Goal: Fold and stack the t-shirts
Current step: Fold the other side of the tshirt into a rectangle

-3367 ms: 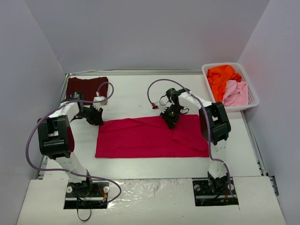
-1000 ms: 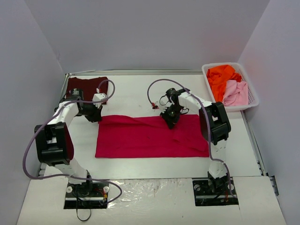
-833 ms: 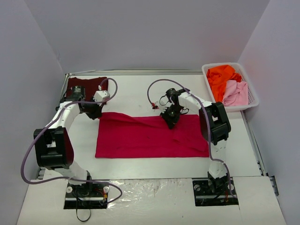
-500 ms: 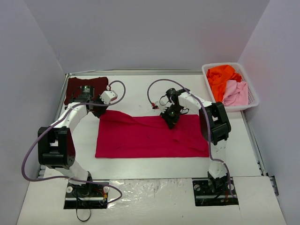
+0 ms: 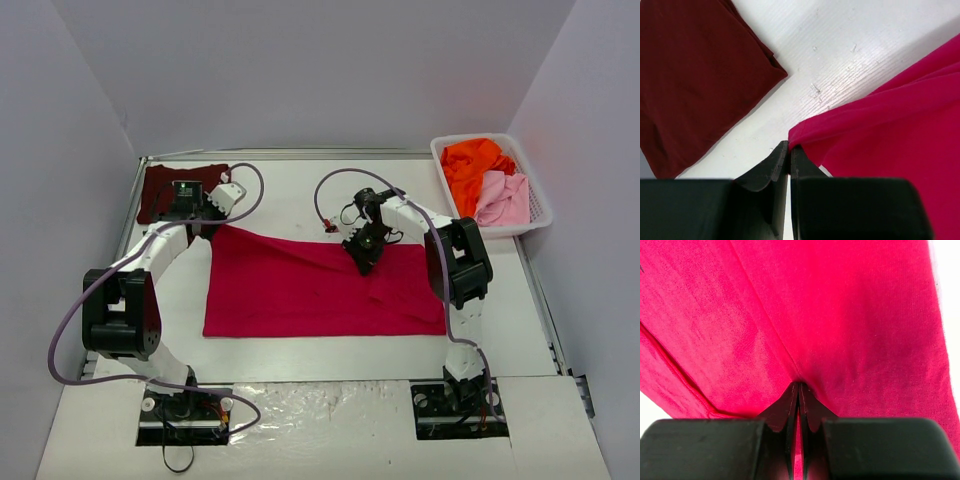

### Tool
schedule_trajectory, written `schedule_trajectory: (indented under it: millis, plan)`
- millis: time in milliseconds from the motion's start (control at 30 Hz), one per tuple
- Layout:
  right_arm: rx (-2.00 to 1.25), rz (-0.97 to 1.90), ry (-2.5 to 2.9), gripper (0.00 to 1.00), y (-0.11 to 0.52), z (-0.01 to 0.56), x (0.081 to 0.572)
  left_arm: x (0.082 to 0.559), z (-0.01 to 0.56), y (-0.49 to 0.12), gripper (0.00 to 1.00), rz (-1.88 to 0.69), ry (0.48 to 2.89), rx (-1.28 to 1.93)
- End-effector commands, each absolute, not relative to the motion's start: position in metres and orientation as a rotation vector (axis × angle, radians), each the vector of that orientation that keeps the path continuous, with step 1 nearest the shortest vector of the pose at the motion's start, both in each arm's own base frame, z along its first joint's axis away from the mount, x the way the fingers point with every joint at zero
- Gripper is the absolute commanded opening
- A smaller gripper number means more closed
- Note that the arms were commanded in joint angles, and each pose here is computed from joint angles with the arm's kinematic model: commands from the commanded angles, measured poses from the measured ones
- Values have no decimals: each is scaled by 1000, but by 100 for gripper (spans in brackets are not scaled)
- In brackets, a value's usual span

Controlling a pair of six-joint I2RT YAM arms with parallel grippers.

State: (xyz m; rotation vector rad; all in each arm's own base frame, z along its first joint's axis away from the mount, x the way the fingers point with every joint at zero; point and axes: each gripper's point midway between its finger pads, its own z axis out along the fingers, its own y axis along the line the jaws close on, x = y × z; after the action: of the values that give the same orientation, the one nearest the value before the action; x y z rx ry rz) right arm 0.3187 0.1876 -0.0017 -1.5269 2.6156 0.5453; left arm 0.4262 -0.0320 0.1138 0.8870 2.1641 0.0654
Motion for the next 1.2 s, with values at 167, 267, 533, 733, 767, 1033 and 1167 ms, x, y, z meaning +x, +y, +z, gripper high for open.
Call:
schedule_trajectory:
  millis: [167, 267, 533, 733, 767, 1033, 1167]
  plan:
    - [-1682, 467, 2892, 0, 141, -74, 263, 436, 119, -24, 2, 138, 2140, 834]
    - [-1681, 471, 2893, 0, 141, -75, 263, 434, 114, -25, 3, 147, 2142, 846]
    - [-1680, 474, 2899, 0, 141, -76, 262, 425, 109, -21, 4, 220, 2115, 894]
    - [-1677, 479, 2901, 0, 142, -76, 262, 415, 108, -24, 6, 224, 2076, 918]
    - [-1677, 480, 2901, 0, 142, -76, 262, 413, 108, -25, 6, 221, 2067, 921]
    - [-1679, 481, 2905, 0, 142, -77, 262, 394, 99, -34, 6, 206, 2027, 1040]
    - [-1679, 481, 2907, 0, 142, -76, 261, 392, 95, -37, 4, 214, 2009, 1105]
